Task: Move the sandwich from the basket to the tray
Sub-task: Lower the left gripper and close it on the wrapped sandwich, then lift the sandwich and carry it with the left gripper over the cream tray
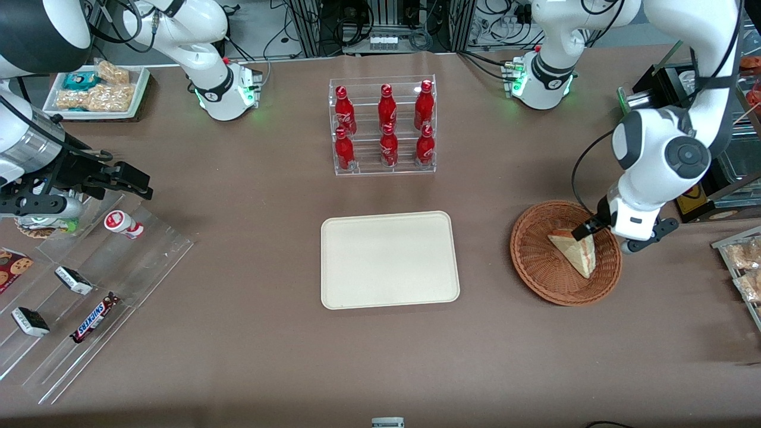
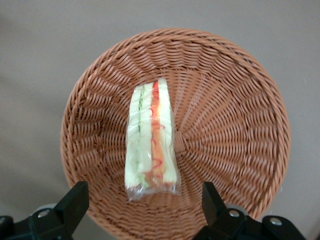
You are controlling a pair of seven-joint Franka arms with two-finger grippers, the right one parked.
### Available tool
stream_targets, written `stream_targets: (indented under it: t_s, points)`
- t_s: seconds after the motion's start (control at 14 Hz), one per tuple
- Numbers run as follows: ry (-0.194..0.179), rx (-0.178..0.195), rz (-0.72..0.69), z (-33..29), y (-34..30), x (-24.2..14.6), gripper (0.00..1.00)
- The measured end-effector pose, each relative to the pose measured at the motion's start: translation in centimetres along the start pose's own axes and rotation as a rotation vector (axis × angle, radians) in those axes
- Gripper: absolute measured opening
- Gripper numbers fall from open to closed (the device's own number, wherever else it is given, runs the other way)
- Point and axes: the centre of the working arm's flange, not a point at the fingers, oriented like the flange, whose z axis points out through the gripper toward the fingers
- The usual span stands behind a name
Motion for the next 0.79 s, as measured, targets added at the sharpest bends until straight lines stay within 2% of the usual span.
stream_targets:
  t_s: [0.21, 0.29, 0.36, 0.5, 0.64, 0.79]
  points:
    - [-0.008, 0.010, -0.076, 3.2, 0.1, 0.3, 1.00]
    - [-0.013, 0.016, -0.086, 4.2, 0.1, 0.3, 0.93]
    - [-0.019, 0.022, -0.096, 5.0, 0.0, 0.3, 0.93]
    - [-0.028, 0.029, -0.107, 5.7, 0.0, 0.2, 0.75]
    - [-0.025, 0.027, -0.106, 5.2, 0.3, 0.5, 0.52]
    - [-0.058, 0.054, -0.099, 3.4, 1.0, 1.0, 0.34]
